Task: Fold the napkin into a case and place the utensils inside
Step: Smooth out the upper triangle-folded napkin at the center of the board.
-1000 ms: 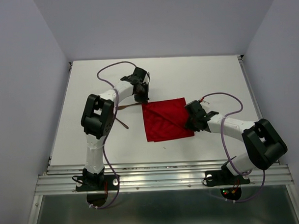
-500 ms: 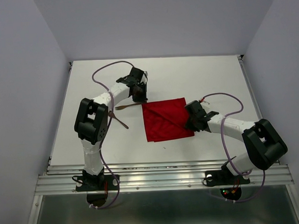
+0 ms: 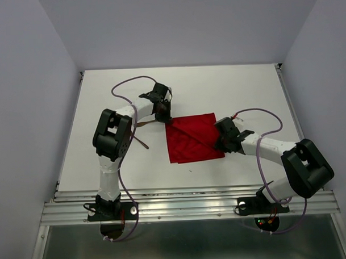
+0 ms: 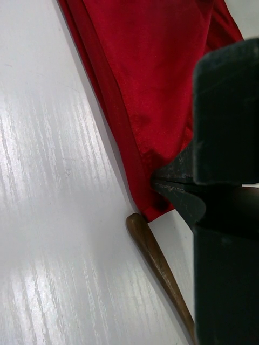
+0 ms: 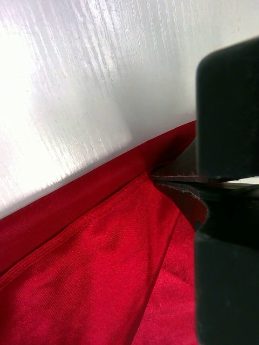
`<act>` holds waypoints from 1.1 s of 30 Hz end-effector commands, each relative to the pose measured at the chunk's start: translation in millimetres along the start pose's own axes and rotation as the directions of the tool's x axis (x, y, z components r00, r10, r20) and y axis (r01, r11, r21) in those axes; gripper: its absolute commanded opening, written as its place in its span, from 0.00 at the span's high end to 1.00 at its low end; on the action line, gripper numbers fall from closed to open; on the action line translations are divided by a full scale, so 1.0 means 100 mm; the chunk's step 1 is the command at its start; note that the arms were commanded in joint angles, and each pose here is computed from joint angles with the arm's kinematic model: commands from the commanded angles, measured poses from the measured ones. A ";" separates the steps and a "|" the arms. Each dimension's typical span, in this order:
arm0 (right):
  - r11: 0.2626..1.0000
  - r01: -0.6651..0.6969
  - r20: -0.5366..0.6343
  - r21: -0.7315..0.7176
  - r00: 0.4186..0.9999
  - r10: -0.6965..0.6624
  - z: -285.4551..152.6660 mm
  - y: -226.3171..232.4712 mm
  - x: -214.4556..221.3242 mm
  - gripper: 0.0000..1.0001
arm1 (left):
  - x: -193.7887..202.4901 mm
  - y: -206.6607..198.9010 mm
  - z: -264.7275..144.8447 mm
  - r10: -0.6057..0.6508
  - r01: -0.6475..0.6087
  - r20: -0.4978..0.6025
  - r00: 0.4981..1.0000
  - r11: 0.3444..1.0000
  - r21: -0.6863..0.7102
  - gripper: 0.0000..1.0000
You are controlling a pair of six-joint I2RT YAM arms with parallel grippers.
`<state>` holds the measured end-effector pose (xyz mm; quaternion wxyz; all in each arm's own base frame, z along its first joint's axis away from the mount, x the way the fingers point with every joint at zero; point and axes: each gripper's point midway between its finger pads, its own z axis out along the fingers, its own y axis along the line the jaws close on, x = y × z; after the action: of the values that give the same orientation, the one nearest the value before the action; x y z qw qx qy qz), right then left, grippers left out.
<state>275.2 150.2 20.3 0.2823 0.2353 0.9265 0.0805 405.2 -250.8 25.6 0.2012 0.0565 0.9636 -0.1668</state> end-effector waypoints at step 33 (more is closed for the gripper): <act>0.999 -0.038 -0.062 0.008 0.997 0.038 -0.49 -0.33 0.21 0.99 | -0.22 -0.48 -0.87 0.055 -0.073 0.136 0.989 0.989 0.126 1.00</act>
<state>228.1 131.6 39.2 0.2590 0.2572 0.9263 0.0935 392.9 -267.8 104.9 0.2507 0.0811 0.9398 -0.2176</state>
